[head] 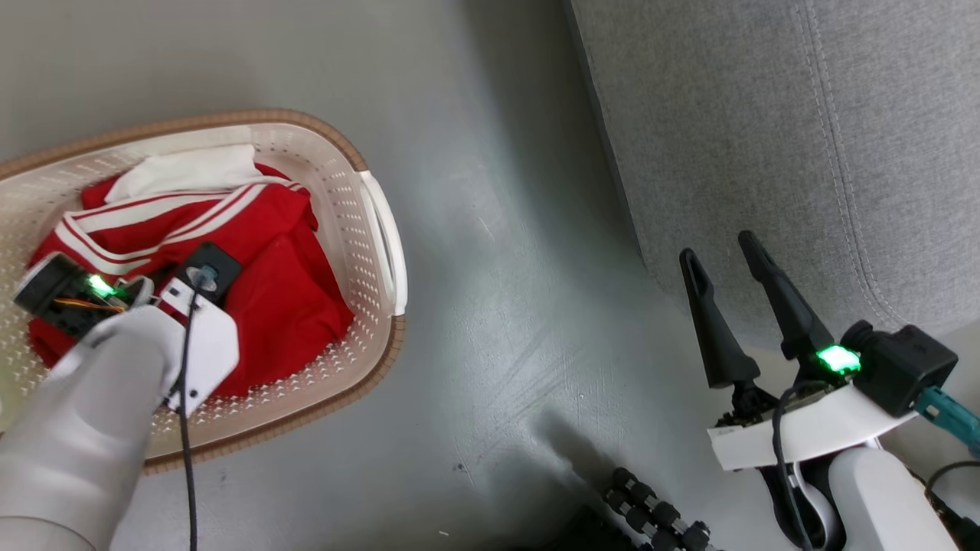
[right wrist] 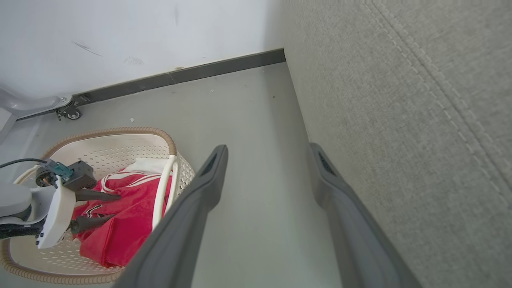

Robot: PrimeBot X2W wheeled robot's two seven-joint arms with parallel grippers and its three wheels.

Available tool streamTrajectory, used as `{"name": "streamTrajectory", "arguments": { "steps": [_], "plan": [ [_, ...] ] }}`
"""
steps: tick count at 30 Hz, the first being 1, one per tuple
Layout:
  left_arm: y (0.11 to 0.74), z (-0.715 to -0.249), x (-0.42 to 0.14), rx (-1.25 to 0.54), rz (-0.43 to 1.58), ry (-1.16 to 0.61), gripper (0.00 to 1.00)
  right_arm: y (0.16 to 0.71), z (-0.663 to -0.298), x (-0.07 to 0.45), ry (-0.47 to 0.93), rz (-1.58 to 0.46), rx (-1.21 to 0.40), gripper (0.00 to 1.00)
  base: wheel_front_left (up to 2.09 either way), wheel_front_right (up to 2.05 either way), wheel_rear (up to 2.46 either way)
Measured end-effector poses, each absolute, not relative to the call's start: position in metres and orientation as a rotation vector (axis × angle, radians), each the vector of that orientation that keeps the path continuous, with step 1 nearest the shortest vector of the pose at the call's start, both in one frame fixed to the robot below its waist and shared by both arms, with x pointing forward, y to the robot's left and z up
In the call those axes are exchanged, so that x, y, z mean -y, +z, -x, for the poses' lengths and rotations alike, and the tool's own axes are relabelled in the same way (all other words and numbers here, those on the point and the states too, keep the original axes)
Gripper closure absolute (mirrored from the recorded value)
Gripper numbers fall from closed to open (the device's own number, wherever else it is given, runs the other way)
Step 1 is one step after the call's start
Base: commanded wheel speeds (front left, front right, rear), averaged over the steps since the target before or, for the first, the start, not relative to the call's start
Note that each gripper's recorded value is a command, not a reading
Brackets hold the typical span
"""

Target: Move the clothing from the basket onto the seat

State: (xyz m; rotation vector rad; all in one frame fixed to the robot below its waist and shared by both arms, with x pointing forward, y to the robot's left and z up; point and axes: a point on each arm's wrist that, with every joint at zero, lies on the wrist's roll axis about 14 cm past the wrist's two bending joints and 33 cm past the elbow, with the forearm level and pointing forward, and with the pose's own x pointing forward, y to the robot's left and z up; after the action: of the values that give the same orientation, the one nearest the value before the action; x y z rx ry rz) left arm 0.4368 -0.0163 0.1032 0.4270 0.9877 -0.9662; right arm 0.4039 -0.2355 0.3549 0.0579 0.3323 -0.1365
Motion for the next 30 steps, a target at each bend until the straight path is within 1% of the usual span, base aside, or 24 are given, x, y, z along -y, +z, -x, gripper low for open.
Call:
{"name": "streamTrajectory", "arguments": {
  "steps": [5,9,13,14,15,21,30],
  "plan": [
    [0.092,-0.452,0.008,-1.013,-0.424,-0.920,0.00,0.349,-0.407,0.233,-0.129,-0.065,-0.342,0.00,0.00,0.00,0.00],
    [0.084,-0.450,0.007,-1.028,-0.442,-0.931,0.00,0.344,-0.406,0.234,-0.132,-0.061,-0.355,0.00,0.00,0.00,0.00],
    [0.078,-0.450,0.007,-1.048,-0.449,-0.932,0.00,0.345,-0.414,0.237,-0.133,-0.063,-0.339,0.00,0.00,0.00,0.00],
    [0.077,-0.448,0.006,-1.060,-0.453,-0.933,0.12,0.345,-0.416,0.237,-0.132,-0.061,-0.335,0.00,0.00,0.00,0.00],
    [0.075,-0.446,0.007,-1.068,-0.454,-0.935,1.00,0.346,-0.417,0.237,-0.131,-0.060,-0.332,0.00,0.00,0.00,0.00],
    [0.073,-0.440,0.008,-1.083,-0.457,-0.944,1.00,0.342,-0.416,0.239,-0.135,-0.059,-0.344,0.00,0.00,0.00,0.00],
    [0.077,-0.444,0.008,-1.063,-0.451,-0.941,1.00,0.357,-0.440,0.238,-0.108,-0.052,-0.269,0.00,0.00,0.00,0.00]
  ]
}}
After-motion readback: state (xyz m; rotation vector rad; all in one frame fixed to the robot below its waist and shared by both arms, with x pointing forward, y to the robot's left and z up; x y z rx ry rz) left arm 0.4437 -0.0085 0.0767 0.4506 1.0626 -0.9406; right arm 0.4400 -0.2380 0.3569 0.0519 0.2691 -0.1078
